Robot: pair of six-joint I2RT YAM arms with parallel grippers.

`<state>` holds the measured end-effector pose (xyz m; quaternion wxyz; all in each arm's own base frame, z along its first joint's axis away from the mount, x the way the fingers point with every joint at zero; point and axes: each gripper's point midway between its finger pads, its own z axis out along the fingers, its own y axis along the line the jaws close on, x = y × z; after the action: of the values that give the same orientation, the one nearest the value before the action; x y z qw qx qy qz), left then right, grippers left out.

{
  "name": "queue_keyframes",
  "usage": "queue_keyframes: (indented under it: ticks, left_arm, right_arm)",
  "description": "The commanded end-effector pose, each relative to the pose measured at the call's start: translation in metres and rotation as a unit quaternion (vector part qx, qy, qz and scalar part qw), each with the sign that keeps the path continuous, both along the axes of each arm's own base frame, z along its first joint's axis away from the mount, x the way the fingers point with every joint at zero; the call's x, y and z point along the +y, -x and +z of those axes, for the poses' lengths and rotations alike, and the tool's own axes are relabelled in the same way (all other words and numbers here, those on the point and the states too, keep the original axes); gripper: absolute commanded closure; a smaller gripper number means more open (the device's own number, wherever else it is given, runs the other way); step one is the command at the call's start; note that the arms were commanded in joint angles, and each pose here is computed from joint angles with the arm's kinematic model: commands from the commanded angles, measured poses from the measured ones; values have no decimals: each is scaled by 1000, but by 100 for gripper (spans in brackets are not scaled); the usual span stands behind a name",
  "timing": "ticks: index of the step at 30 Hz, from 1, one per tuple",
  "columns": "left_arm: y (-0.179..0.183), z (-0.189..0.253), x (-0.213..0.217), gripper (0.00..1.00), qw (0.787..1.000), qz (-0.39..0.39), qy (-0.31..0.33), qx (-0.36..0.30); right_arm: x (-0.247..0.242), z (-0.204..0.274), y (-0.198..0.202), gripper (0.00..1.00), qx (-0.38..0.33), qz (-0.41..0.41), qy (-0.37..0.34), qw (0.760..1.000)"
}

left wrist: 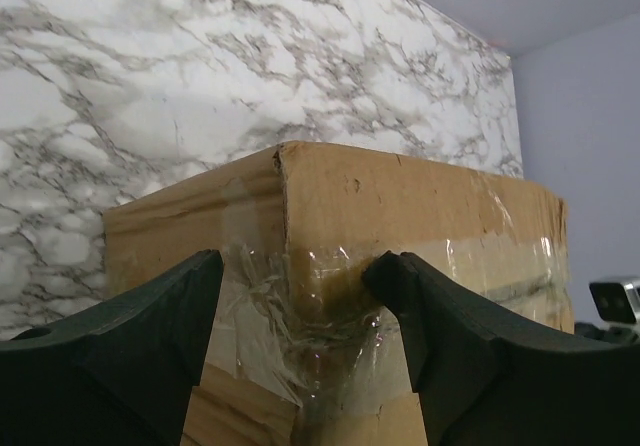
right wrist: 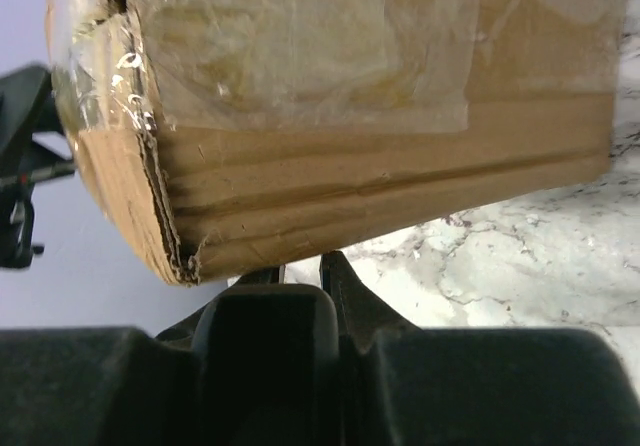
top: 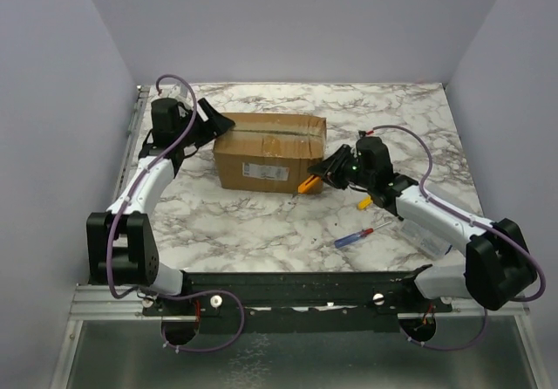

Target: Unpack the express box

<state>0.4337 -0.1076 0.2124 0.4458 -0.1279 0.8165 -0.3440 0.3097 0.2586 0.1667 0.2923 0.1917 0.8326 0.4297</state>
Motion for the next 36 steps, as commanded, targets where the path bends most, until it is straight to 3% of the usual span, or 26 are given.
queue_keyframes:
  ticks: [1, 8, 18, 25, 29, 36]
  left_arm:
    - [46, -2, -26, 25, 998, -45, 31, 26]
    - [90, -7, -46, 25, 997, -51, 51, 38]
    - [138, 8, -97, 24, 994, -73, 74, 26]
    - [160, 12, -132, 24, 990, -127, 60, 14]
    - [165, 30, -126, 24, 990, -135, 39, -23]
    - [194, 81, -103, 23, 977, -156, 0, -147]
  right_arm:
    - [-15, -9, -17, 100, 1, -48, 25, 999]
    - [-21, -3, -44, 100, -20, -52, 56, 997]
    - [-8, 8, -85, 100, -42, 15, 145, 988]
    - [-4, 5, -92, 100, -57, 77, 198, 975]
    - [-21, 8, -89, 100, -68, 67, 237, 967]
    - [-62, 16, -75, 100, -76, 26, 275, 958]
